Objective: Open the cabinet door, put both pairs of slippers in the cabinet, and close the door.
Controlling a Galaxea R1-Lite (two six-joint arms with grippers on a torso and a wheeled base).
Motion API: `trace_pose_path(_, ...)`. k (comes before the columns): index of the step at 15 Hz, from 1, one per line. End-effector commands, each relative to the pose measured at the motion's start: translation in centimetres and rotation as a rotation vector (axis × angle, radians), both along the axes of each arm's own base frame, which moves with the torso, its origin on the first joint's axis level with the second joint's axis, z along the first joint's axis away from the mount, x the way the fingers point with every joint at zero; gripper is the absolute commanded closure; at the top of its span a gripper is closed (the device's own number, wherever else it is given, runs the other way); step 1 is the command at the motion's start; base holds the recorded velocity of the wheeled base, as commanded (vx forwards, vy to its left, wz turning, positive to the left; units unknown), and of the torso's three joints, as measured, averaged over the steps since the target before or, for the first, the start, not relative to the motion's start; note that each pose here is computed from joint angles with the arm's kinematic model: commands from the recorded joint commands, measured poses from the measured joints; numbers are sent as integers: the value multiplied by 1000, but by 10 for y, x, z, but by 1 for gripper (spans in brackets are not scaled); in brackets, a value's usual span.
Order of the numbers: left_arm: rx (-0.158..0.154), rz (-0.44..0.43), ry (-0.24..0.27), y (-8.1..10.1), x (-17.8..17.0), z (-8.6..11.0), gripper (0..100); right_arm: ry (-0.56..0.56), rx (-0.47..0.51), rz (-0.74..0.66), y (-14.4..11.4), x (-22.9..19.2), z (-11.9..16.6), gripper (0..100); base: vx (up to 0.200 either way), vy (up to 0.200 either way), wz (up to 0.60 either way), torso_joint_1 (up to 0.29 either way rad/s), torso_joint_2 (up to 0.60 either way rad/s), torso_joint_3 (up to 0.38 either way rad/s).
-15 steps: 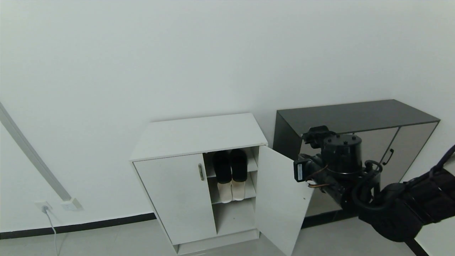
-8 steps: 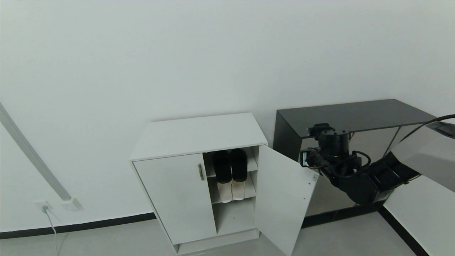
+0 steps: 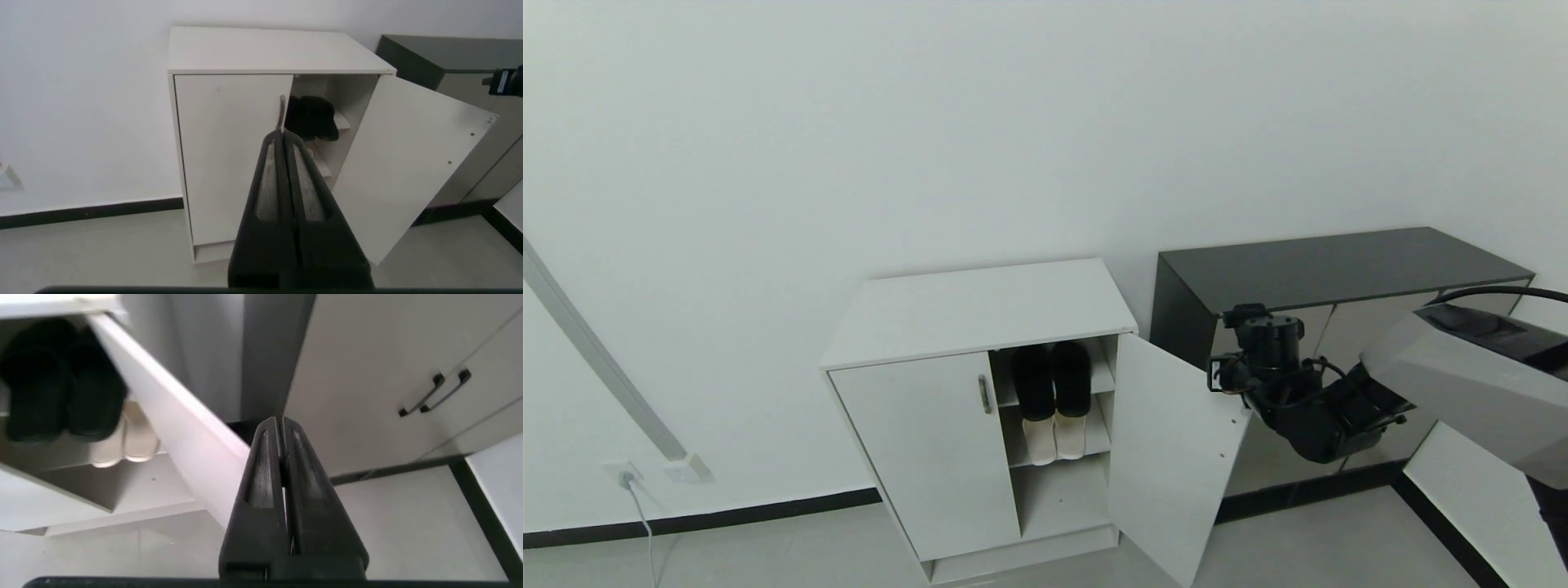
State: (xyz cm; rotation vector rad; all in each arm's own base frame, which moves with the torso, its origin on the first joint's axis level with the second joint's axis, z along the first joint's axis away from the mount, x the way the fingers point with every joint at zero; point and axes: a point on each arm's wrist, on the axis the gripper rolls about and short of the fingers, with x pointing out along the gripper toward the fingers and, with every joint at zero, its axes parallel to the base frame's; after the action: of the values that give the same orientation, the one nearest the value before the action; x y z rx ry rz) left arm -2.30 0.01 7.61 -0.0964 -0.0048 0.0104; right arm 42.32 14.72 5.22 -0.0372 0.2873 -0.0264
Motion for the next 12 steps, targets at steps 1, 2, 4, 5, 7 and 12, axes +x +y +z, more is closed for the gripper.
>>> trace_pose_path(1, 0, 0, 1, 0, 0, 0, 100, 15, -4, -12, -2, 10, -16, 100, 0, 0, 0, 0, 0, 0)
trace_pose_path(2, -2, 0, 1, 0, 0, 0, 100, 12, -3, -13, -3, 11, -16, 100, 0, 0, 0, 0, 0, 0)
trace_pose_path(4, -2, 0, 1, 0, 0, 0, 100, 12, -4, -13, -2, 12, -16, 100, 0, 0, 0, 0, 0, 0)
trace_pose_path(5, -2, 0, 1, 0, 0, 0, 100, 12, -4, -13, -2, 12, -16, 100, 0, 0, 0, 0, 0, 0)
trace_pose_path(7, -2, 0, 1, 0, 0, 0, 100, 16, -6, -15, -3, 13, -18, 100, 0, 0, 0, 0, 0, 0)
trace_pose_path(12, 0, 0, 1, 0, 0, 0, 100, 39, -12, -15, -3, 13, -20, 100, 0, 0, 0, 0, 0, 0)
